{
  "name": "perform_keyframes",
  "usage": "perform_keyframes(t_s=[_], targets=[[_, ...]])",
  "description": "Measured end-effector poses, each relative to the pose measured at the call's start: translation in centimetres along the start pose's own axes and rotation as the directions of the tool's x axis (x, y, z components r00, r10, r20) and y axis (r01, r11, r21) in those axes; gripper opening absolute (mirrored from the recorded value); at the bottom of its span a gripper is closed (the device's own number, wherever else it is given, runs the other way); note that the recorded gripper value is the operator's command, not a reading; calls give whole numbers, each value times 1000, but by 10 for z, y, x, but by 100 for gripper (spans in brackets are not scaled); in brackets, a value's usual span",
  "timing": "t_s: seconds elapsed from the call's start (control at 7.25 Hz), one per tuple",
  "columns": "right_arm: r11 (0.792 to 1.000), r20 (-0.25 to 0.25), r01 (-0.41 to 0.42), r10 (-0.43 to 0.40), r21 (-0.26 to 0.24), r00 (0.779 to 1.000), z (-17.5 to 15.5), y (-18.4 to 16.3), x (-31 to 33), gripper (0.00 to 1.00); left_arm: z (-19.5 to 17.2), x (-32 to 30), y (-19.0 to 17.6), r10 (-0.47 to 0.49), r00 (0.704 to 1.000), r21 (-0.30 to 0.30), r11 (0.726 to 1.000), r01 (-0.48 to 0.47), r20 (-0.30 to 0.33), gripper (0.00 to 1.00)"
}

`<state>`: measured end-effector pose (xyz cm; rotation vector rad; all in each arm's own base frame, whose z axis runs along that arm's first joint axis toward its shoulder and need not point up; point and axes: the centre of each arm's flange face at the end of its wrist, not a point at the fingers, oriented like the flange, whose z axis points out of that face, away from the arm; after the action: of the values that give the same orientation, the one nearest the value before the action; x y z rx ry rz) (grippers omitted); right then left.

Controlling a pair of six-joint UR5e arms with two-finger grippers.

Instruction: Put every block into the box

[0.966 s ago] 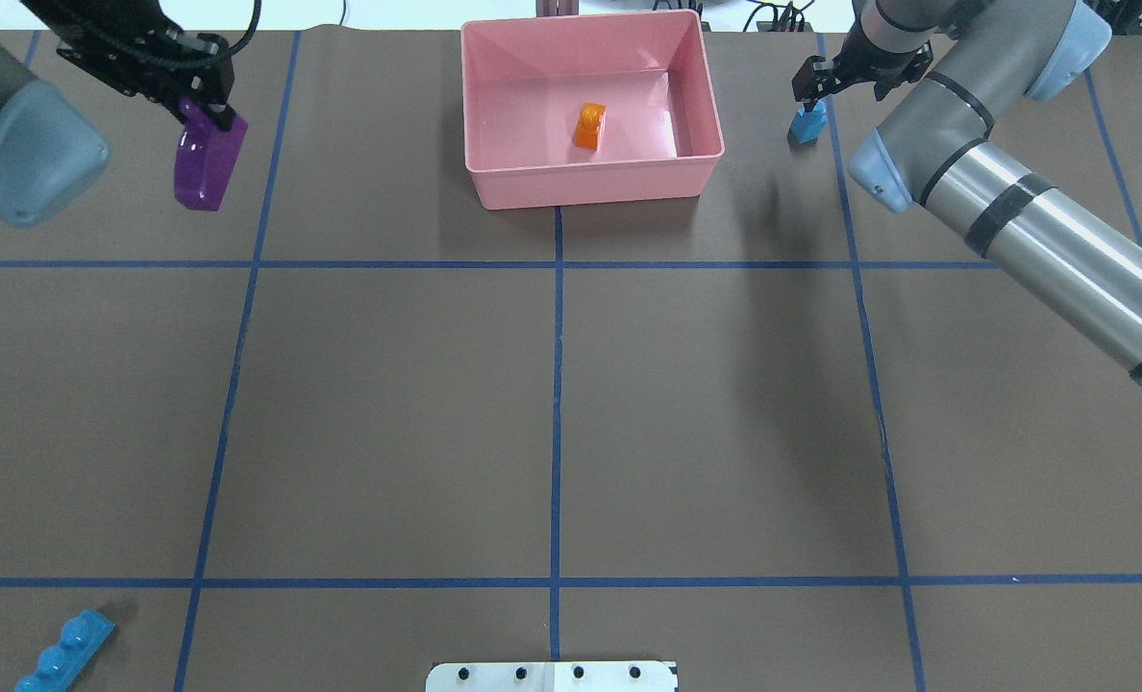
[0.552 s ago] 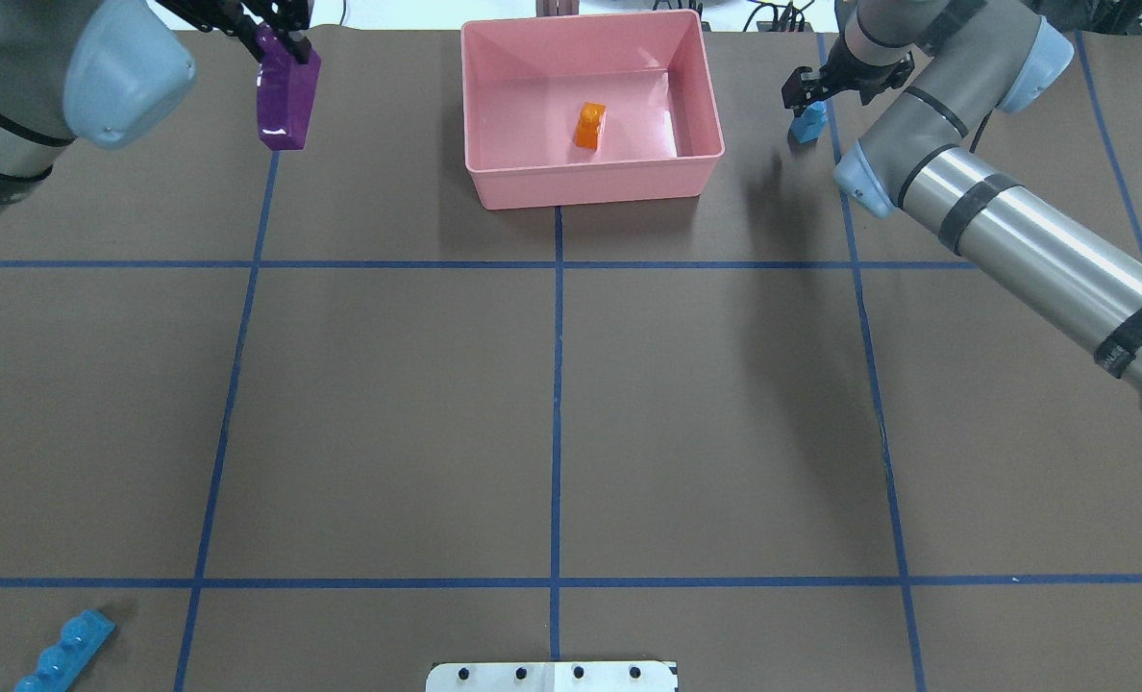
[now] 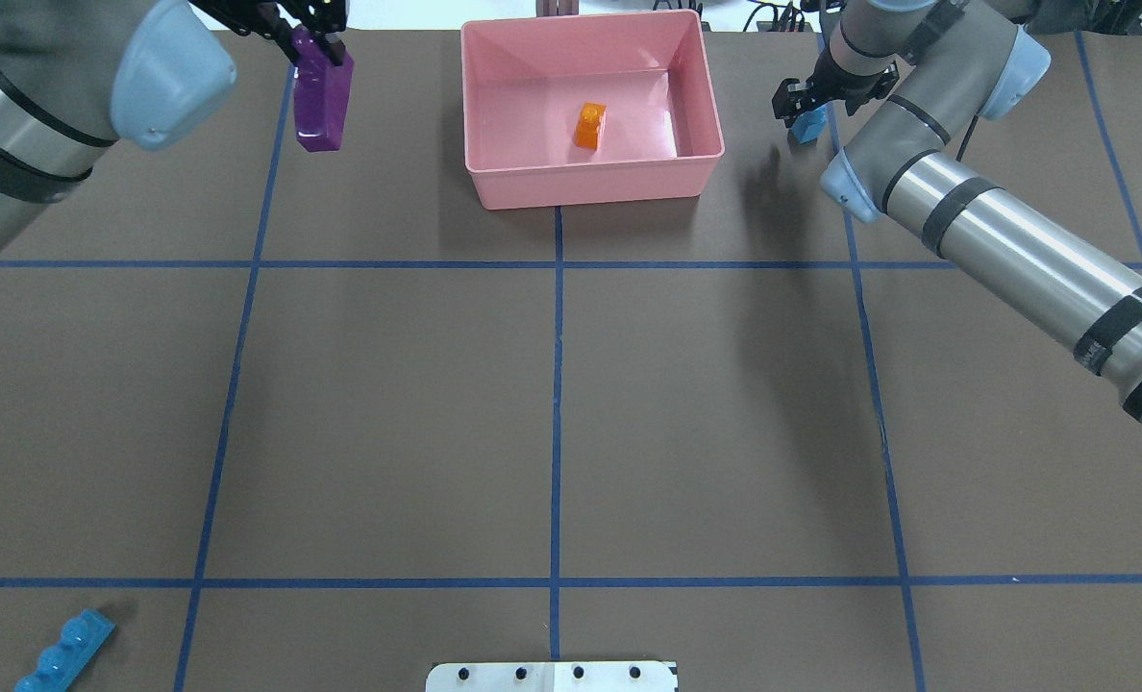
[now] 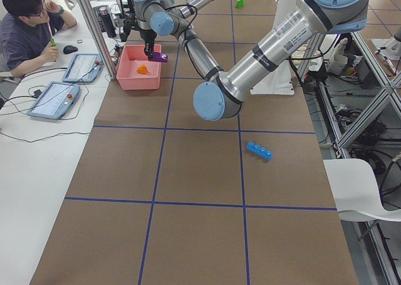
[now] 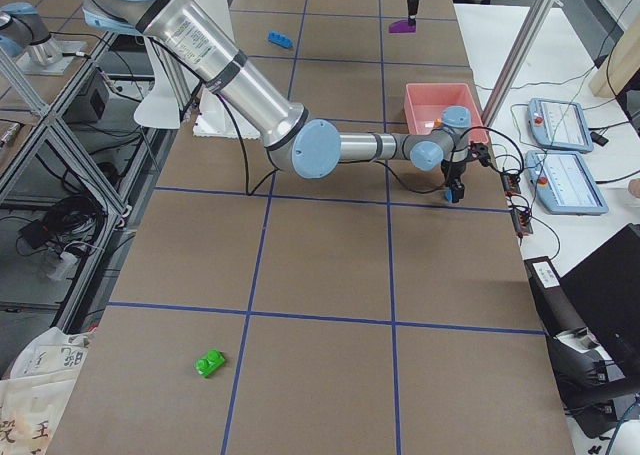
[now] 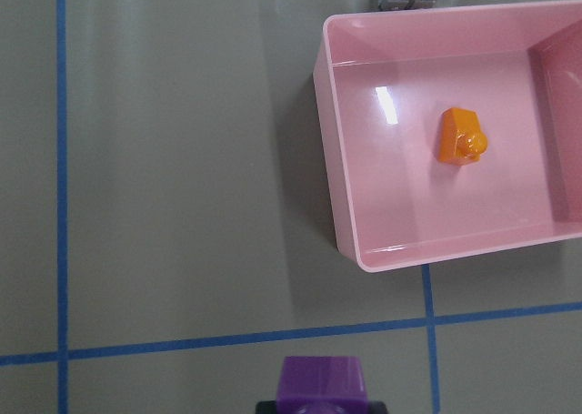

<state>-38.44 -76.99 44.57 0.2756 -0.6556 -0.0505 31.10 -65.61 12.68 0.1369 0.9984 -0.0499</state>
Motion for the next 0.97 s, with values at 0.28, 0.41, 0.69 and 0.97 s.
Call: perform_keyframes(t_s=[0.28,0.41,0.69,0.97], targets=[[1000,-4,-4,4,-5,1000,2,2,4,0,40,35,-28,-30,1000,44,999,30,4,0],[1000,0,-11,11,4,1000,-5,-5,7,0,73,53,-43,-53,999,93,994,52,8,0],[999,59,-42,41,11,997,-41,-30,29,0,128,76,-58,-92,996,183,979,89,4,0],[997,134,-78,80,-25,988,-104,-59,22,0,166,93,-53,-97,995,230,969,91,12,97]])
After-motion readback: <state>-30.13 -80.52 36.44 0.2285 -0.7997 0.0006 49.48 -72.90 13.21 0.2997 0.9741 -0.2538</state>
